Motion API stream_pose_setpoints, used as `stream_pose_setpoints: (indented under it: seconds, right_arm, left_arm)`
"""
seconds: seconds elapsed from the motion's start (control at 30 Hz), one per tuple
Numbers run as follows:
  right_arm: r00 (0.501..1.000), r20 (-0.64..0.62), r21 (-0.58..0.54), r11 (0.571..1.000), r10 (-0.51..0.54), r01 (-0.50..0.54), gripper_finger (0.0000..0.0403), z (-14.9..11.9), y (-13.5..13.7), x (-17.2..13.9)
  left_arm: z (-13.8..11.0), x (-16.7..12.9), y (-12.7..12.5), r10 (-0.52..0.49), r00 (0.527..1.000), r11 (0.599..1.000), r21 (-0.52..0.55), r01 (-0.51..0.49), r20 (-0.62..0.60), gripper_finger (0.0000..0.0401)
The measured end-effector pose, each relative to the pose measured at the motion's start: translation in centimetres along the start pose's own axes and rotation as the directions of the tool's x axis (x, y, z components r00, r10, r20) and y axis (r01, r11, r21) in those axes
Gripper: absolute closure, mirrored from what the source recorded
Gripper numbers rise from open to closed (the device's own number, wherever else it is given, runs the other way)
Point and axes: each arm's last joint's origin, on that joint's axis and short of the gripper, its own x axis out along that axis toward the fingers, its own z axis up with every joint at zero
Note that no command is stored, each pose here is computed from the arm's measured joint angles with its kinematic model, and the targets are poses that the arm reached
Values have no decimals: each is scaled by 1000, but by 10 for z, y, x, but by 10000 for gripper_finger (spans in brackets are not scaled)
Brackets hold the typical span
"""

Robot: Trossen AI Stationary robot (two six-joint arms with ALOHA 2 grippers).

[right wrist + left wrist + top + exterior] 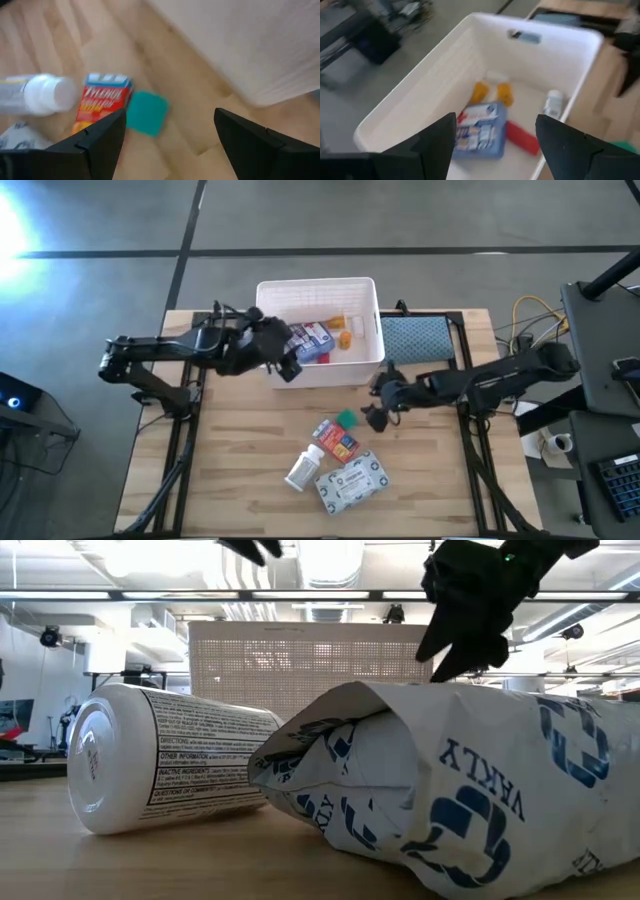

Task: Pick & place medical supplies in basket/bin
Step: Put the green bandage into the white bin

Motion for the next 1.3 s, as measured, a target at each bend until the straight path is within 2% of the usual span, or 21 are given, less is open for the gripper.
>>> stream_pose_setpoints:
  seconds: [0.13,0.43,0.67,0.8,0.9,1.03,1.3]
  right_arm:
    - [999,-53,42,999,-5,7,111,-9,15,15]
    - [986,-148,142,985,-82,103,109,-16,42,66]
    - [974,-176,217,959,-144,181,108,-4,53,105]
    - [948,-237,193,946,-212,260,108,-1,55,121]
    - [921,-290,156,936,-262,315,112,0,57,127]
    - [893,-327,130,921,-309,366,131,2,58,129]
    - [916,-245,190,910,-319,368,211,29,51,120]
  left_arm:
    - [-17,-7,-3,43,998,999,-10,-44,-44,150]
    - [-72,0,-7,46,990,994,105,-32,-132,150]
    - [-103,-16,11,-3,990,999,32,8,-138,150]
    - [-117,-28,26,-32,993,999,-23,30,-112,150]
    - [-123,-35,36,-47,996,994,-105,39,-76,150]
    - [-130,-39,45,-70,997,986,-156,64,-30,150]
    - [-134,-41,49,-73,997,982,-175,70,-8,150]
